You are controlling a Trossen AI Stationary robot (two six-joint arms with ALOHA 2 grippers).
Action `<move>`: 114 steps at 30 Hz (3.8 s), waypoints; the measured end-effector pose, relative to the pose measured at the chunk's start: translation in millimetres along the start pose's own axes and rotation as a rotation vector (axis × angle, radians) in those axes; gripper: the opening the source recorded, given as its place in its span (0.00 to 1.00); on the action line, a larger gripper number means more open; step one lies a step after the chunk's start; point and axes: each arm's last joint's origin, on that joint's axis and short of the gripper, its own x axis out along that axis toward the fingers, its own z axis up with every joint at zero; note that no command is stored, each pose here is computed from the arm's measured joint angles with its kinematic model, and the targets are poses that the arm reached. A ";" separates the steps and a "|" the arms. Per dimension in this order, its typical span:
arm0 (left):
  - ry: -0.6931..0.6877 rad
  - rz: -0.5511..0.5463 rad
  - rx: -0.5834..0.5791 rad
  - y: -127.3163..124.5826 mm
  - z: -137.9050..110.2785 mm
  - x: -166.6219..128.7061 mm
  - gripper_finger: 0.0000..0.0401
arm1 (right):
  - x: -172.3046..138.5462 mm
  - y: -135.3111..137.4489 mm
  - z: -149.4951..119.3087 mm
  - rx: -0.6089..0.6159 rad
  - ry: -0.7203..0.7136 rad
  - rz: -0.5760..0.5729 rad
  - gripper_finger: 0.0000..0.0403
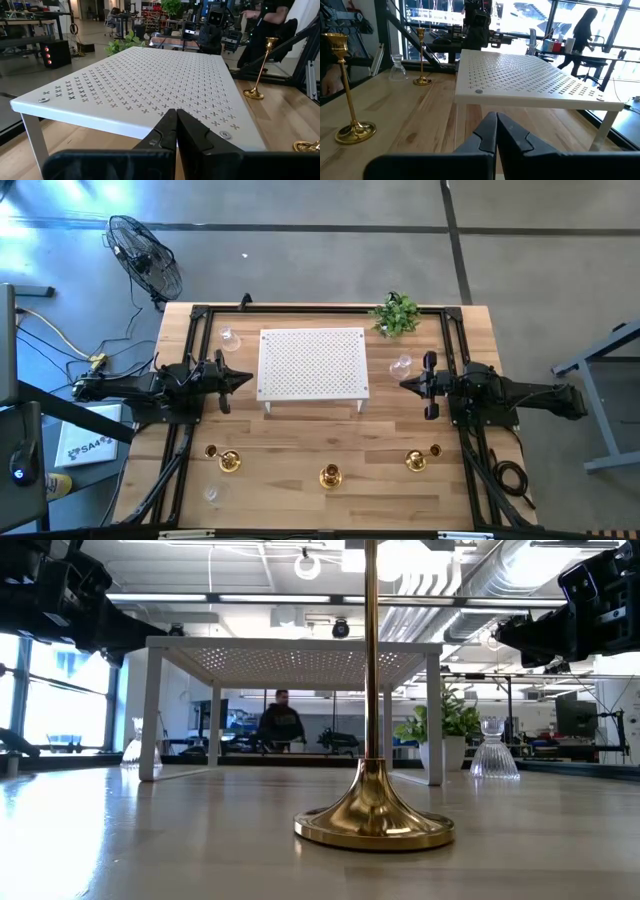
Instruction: Pick & Place candle stick holders
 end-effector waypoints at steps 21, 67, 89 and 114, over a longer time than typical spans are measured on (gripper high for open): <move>0.000 0.000 0.000 0.0 0.0 0.0 0.00 | 0.0 0.0 0.1 0.000 0.000 0.000 0.00; 0.000 -0.001 0.000 0.0 0.1 0.0 0.00 | -2.0 -9.6 12.0 0.162 -0.127 -0.286 0.03; 0.000 -0.002 0.000 -0.1 -0.1 0.0 0.00 | -4.9 -15.9 32.3 0.166 0.091 -0.439 0.60; 0.000 -0.002 0.000 0.0 0.0 0.0 0.00 | 49.8 -37.5 128.9 0.587 0.770 -0.615 0.60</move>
